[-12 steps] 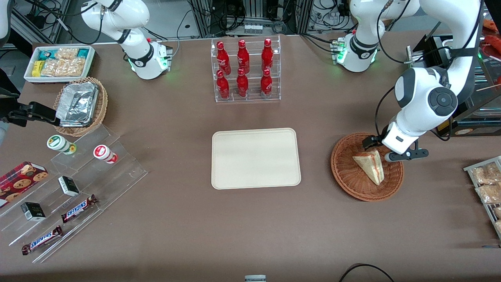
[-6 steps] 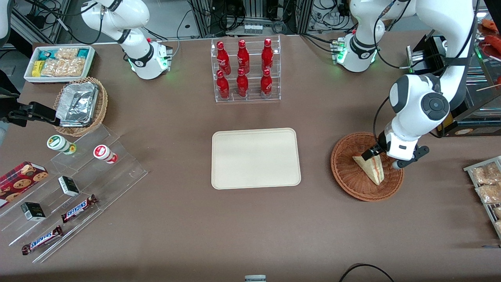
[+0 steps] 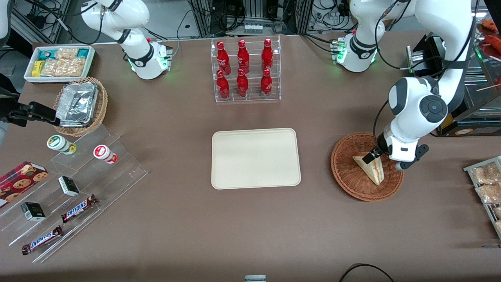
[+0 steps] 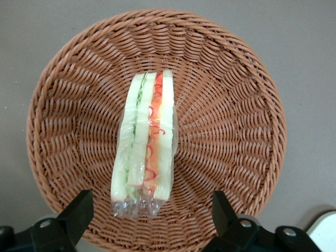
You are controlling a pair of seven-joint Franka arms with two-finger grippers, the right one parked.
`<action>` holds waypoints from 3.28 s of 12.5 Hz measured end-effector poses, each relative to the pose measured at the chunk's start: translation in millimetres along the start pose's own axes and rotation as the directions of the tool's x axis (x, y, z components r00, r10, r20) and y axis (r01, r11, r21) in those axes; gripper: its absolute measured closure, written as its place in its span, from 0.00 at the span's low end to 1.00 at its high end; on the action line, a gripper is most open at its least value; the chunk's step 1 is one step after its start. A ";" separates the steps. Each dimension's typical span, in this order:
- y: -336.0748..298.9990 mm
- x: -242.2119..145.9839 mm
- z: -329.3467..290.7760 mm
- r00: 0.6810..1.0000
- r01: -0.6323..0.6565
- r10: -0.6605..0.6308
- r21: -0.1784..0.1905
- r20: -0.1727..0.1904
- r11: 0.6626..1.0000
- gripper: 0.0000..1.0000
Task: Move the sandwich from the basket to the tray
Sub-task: 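Lower the open left gripper and close it on the sandwich, then lift the sandwich and carry it over the cream tray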
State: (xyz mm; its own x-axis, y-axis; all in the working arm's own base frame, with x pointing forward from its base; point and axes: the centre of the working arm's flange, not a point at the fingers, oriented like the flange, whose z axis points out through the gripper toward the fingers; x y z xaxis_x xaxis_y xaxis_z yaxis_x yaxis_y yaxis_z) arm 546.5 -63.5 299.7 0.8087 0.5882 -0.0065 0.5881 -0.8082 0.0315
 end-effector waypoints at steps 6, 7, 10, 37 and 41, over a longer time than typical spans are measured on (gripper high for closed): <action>0.0 5.7 28.3 1.000 0.007 -0.007 0.018 0.025 1.000 0.00; -0.9 6.9 32.6 1.000 0.010 -0.010 0.021 0.029 1.000 0.00; -2.9 6.9 44.6 0.999 0.012 -0.014 0.033 0.043 0.999 0.05; 287.4 -218.4 -5.1 0.923 -0.374 0.363 0.071 0.128 0.925 0.85; 325.7 -260.4 14.6 0.927 -0.363 0.354 0.057 0.122 0.930 0.85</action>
State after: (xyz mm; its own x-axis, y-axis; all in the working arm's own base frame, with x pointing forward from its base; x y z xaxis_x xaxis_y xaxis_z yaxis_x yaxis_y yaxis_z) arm 527.7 -480.4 297.1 0.9597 0.2557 -0.1163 0.2545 -0.9667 -0.0252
